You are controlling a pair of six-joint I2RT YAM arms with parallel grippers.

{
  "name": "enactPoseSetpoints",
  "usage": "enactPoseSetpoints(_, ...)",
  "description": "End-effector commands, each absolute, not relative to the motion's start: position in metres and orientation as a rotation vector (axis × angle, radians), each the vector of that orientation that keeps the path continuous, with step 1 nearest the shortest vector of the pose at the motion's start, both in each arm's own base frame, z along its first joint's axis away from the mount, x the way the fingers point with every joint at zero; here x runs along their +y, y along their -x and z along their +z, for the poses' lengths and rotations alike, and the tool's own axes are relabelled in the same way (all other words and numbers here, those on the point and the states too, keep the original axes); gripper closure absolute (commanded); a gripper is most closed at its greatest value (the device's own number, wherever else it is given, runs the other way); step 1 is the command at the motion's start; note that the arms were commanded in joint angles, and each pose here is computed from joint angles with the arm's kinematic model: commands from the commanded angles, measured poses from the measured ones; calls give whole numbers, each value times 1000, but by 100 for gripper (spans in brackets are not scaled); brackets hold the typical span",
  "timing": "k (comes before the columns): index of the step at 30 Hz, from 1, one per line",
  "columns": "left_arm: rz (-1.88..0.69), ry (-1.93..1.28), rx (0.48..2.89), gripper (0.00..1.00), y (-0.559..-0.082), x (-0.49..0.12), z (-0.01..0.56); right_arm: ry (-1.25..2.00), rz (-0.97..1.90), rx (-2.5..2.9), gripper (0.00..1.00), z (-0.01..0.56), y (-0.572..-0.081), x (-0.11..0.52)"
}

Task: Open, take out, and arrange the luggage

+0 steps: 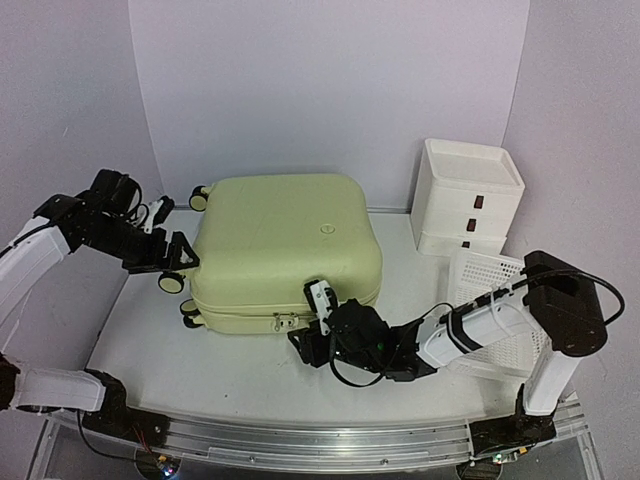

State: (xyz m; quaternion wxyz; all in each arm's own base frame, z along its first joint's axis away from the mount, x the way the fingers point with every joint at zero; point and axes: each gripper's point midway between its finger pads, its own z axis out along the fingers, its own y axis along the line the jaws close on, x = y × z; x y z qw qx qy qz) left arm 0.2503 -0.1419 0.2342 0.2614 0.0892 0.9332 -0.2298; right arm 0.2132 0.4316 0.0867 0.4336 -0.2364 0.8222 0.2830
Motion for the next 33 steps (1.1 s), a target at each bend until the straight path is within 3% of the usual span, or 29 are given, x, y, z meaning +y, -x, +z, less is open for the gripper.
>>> enactPoseSetpoints(1,-769,-378,2469,1,-245,-163,235,615,860,1962,41,120,-212,438)
enactPoseSetpoints(3,-754,-368,2478,3,-244,-160,226,616,862,1957,44,120,-212,438)
enactPoseSetpoints(8,-848,-399,2462,14,-236,-170,213,623,859,1931,64,122,-214,440)
enactPoseSetpoints(14,-904,-438,2431,23,-229,-175,213,636,866,1901,62,133,-215,445)
enactPoseSetpoints(33,-936,-461,2392,32,-225,-178,218,632,879,1838,59,163,-209,453)
